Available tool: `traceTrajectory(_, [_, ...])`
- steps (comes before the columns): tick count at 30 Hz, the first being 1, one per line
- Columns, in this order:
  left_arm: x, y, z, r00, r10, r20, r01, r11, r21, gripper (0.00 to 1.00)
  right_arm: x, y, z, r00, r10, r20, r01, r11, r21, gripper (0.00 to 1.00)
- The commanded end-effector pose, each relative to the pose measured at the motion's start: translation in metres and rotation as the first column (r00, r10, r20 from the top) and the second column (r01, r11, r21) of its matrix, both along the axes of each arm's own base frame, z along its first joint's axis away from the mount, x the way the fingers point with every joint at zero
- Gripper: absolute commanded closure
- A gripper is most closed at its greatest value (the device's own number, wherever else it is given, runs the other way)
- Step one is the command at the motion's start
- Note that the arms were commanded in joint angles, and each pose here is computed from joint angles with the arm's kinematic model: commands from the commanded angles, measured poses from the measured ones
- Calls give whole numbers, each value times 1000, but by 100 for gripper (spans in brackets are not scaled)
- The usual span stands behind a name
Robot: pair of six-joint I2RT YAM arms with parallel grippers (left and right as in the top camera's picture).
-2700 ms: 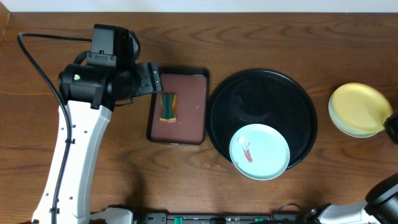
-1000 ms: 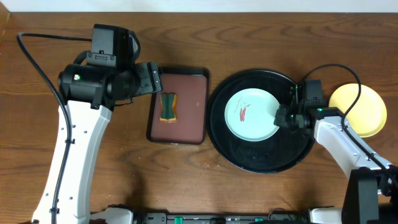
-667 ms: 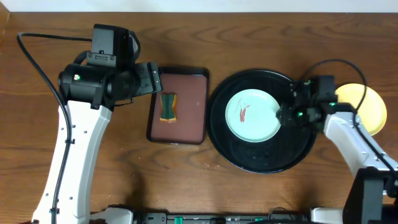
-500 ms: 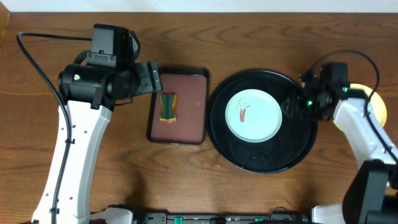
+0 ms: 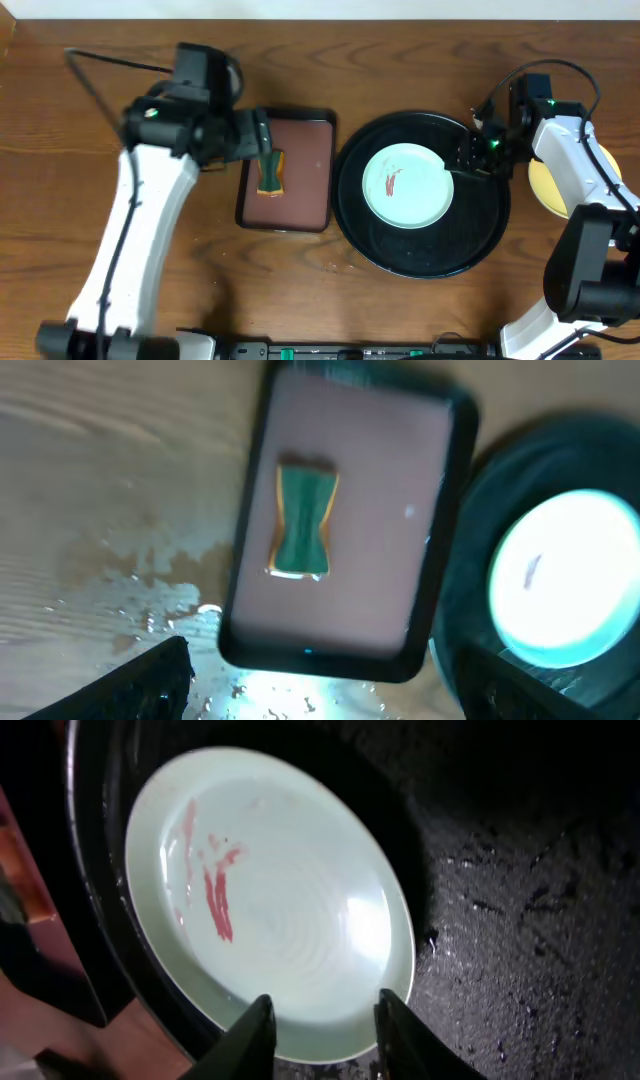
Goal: Clean dirty plates on tray and stack at the side
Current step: 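Reach the right gripper to the light blue plate rim and grip it, then lower the left gripper to the brown tray and grasp the sponge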
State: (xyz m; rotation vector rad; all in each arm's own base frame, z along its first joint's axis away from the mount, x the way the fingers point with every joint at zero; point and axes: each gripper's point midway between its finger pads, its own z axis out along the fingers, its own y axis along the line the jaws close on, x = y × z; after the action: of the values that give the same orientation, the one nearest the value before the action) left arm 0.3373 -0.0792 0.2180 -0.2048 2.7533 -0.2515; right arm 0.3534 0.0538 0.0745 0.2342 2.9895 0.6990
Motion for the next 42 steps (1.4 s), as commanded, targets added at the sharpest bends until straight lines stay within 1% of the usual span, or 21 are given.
traceTrajectory(1, [3, -9, -47, 990, -24, -137, 28, 999, 32, 16, -18, 6, -15, 998, 34, -54, -36, 999, -36, 70])
traceTrajectory(3, [5, -10, -57, 986, -23, -163, 30, 999, 37, 17, -26, 5, -32, 996, -2, -85, -6, 996, -86, 72])
traceTrajectory(8, [12, -14, -80, 978, -35, -206, 50, 996, 70, 18, -29, 3, -59, 995, -74, -73, 62, 986, -152, 74])
traceTrajectory(10, [12, -16, -94, 969, -37, -245, 57, 995, 78, 20, -35, -1, -73, 990, -113, -79, 96, 976, -194, 75])
traceTrajectory(13, [11, -16, -104, 961, -37, -273, 62, 995, 83, 21, -34, 2, -75, 994, -92, -64, 80, 981, -176, 76])
traceTrajectory(14, [10, -16, -109, 958, -36, -285, 63, 994, 85, 22, -28, 4, -70, 1000, -16, -19, 13, 986, -167, 75])
traceTrajectory(16, [10, -16, -110, 957, -36, -288, 64, 994, 86, 22, -19, -14, -64, 1000, -20, 11, 22, 968, -251, 76])
traceTrajectory(17, [11, -16, -110, 958, -37, -286, 64, 994, 86, 21, -15, -18, -58, 999, -15, 28, 22, 964, -265, 76])
traceTrajectory(18, [12, -17, -110, 959, -37, -282, 63, 994, 85, 22, -8, -15, -49, 998, 29, 64, -13, 971, -237, 77])
traceTrajectory(19, [13, -17, -110, 960, -37, -278, 63, 994, 84, 22, -1, 3, -29, 982, 126, 138, -107, 985, -133, 75])
traceTrajectory(20, [13, -17, -110, 960, -37, -278, 63, 994, 84, 21, 1, 10, -18, 975, 144, 168, -131, 987, -88, 74])
traceTrajectory(22, [13, -17, -110, 960, -37, -278, 63, 995, 84, 22, 0, 6, -5, 977, 119, 175, -104, 990, -94, 73])
traceTrajectory(24, [13, -17, -110, 959, -37, -279, 63, 994, 84, 22, -4, -9, -3, 990, 41, 138, -20, 989, -148, 71])
traceTrajectory(26, [13, -18, -110, 960, -39, -279, 65, 994, 84, 22, -14, -23, -6, 996, -30, 82, 46, 981, -190, 69])
traceTrajectory(28, [12, -21, -110, 959, -49, -278, 75, 994, 84, 22, -27, -33, -19, 998, -63, 20, 66, 972, -226, 69])
traceTrajectory(32, [11, -27, -109, 959, -63, -275, 89, 993, 83, 21, -39, -33, -47, 993, -110, -40, 98, 969, -228, 68])
traceTrajectory(33, [11, -28, -109, 960, -67, -272, 93, 992, 83, 21, -40, -30, -53, 993, -108, -43, 97, 972, -214, 68])
traceTrajectory(34, [12, -30, -109, 961, -73, -267, 98, 992, 82, 21, -37, -17, -63, 996, -90, -26, 85, 987, -136, 66])
traceTrajectory(37, [13, -31, -109, 962, -73, -261, 97, 992, 82, 21, -29, 4, -64, 998, -46, 31, 46, 999, -8, 65])
traceTrajectory(39, [14, -31, -109, 964, -73, -257, 97, 992, 81, 21, -27, 6, -65, 998, -54, 39, 54, 999, 4, 69])
traceTrajectory(42, [16, -31, -109, 965, -74, -253, 97, 992, 80, 21, -28, -3, -69, 997, -69, 31, 70, 996, -49, 86])
